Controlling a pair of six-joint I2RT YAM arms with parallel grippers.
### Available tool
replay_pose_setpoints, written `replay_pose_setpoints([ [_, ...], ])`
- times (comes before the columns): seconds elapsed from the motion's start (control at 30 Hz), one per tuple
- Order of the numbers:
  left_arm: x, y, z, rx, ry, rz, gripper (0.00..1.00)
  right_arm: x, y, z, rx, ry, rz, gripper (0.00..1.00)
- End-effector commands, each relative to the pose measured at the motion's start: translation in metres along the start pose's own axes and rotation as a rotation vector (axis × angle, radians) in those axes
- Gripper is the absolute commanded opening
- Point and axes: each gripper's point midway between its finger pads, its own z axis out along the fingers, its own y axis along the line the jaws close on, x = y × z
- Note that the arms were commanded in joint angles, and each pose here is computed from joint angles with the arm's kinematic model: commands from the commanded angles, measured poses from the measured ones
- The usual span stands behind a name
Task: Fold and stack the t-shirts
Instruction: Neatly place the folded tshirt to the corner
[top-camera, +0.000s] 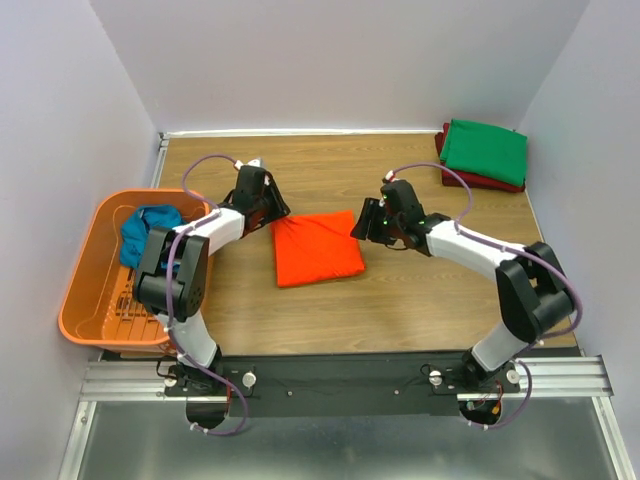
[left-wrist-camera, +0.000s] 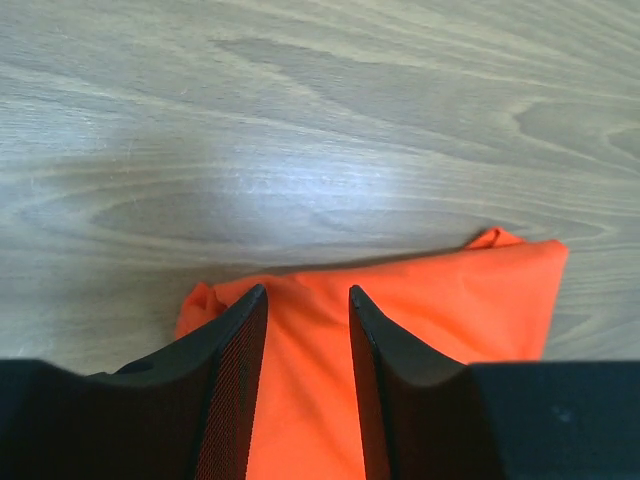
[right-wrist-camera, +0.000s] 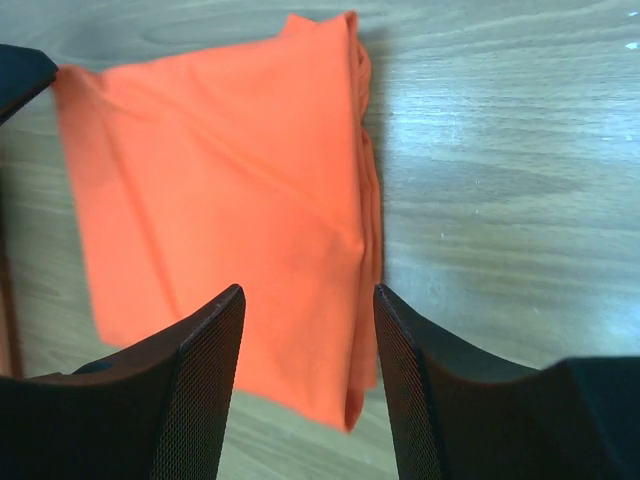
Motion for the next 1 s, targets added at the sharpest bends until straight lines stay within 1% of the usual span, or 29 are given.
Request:
replay_pose_setpoints([
  [0.0,-0.018,-0.020,-0.037,0.040,-0.062,0.032,0.46,0.012,-0.009,-0.021,0.016,0.016,-0.003,0.61],
  [0.03,-0.014,-0.020,-0.042,0.033,-0.067,0.028,0.46,0.024,-0.015,-0.023,0.023,0.042,-0.002,0.61],
  [0.07,-0.002,-0.013,-0.045,0.015,-0.050,0.019,0.45,0.028,-0.016,-0.025,0.018,0.052,-0.002,0.61],
  [0.1,-0.001,-0.015,-0.056,0.021,-0.064,-0.002,0.44,0.032,-0.013,-0.029,0.000,0.059,-0.004,0.61],
  [0.13,0.008,-0.020,-0.060,0.031,-0.058,-0.003,0.43,0.039,-0.013,-0.029,0.002,0.070,-0.014,0.61],
  [0.2,0.026,-0.023,-0.072,0.053,-0.048,-0.004,0.41,0.051,-0.013,-0.029,0.006,0.091,-0.026,0.61],
  [0.23,0.038,-0.032,-0.075,0.070,-0.034,-0.010,0.41,0.057,-0.009,-0.029,-0.001,0.103,-0.033,0.61],
  [0.27,0.055,-0.032,-0.077,0.075,-0.007,-0.008,0.40,0.060,-0.008,-0.028,-0.001,0.108,-0.037,0.61],
  [0.33,0.064,-0.045,-0.085,0.123,-0.011,-0.015,0.39,0.065,-0.010,-0.026,0.022,0.106,-0.043,0.57],
  [0.37,0.080,-0.055,-0.089,0.153,0.014,-0.016,0.38,0.065,-0.011,-0.026,0.029,0.105,-0.035,0.52],
  [0.43,0.096,-0.062,-0.090,0.178,0.043,-0.014,0.34,0.066,-0.015,-0.025,0.045,0.102,-0.032,0.50],
  [0.5,0.115,-0.065,-0.087,0.186,0.079,-0.009,0.29,0.066,-0.015,-0.025,0.045,0.102,-0.026,0.46],
  [0.53,0.120,-0.065,-0.085,0.185,0.093,-0.007,0.26,0.068,-0.016,-0.024,0.047,0.107,-0.020,0.45],
  [0.57,0.128,-0.060,-0.082,0.172,0.113,-0.007,0.22,0.069,-0.016,-0.024,0.048,0.110,-0.015,0.42],
  [0.6,0.135,-0.061,-0.082,0.172,0.128,-0.002,0.19,0.070,-0.015,-0.023,0.045,0.116,-0.013,0.40],
  [0.87,0.153,-0.044,-0.078,0.133,0.155,0.001,0.18,0.076,-0.015,-0.017,0.037,0.147,-0.008,0.39],
  [0.9,0.156,-0.041,-0.076,0.124,0.165,0.007,0.16,0.076,-0.014,-0.015,0.036,0.149,-0.011,0.34],
  [0.93,0.158,-0.039,-0.074,0.118,0.169,0.009,0.15,0.074,-0.014,-0.014,0.040,0.144,-0.011,0.31],
  [0.97,0.162,-0.035,-0.072,0.106,0.180,0.013,0.11,0.073,-0.015,-0.013,0.048,0.139,-0.013,0.22],
])
